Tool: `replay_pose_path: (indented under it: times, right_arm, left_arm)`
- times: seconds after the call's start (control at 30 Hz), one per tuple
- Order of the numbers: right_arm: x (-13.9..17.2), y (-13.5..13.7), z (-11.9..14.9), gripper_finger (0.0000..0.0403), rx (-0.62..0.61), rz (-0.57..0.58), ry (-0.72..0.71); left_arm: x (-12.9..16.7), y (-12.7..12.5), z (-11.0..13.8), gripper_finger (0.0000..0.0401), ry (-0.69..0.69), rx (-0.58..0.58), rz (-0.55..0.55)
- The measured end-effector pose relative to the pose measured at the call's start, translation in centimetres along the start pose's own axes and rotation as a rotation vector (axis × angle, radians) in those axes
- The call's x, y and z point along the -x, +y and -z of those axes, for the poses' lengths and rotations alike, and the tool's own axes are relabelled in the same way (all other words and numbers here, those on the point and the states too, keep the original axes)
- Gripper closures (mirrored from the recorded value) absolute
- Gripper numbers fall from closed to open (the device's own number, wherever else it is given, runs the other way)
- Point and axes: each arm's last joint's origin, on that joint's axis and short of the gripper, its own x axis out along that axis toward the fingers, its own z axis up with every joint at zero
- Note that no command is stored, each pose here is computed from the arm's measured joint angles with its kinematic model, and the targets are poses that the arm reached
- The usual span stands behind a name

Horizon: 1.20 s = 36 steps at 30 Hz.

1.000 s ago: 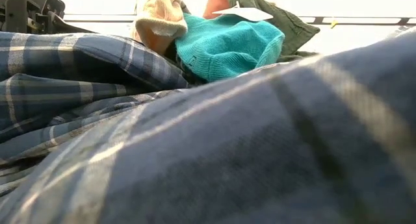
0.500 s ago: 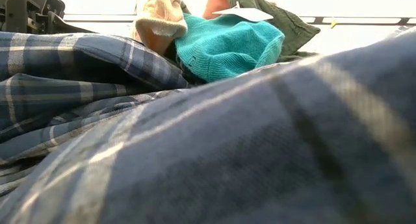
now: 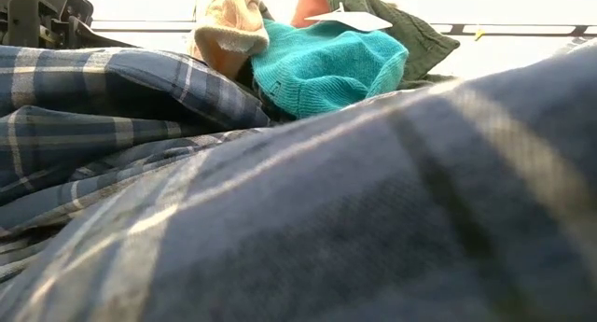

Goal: Sort clothes
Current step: Put the pink underwear into the white laundry bin

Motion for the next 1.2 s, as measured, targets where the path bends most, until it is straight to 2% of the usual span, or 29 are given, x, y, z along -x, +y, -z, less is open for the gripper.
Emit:
replay_pose_path:
  times: [0.87, 1.2]
  right_arm:
    - [-0.01, 0.01, -0.01, 0.0369, -0.002, 0.000, -0.001]
    - [-0.21, -0.35, -0.40, 0.0383, 0.025, 0.032, -0.032]
  left_arm:
    - [0.00, 0.00, -0.01, 0.0236, 0.000, 0.000, 0.000]
    - [0.00, 0.01, -0.01, 0.0236, 0.000, 0.000, -0.001]
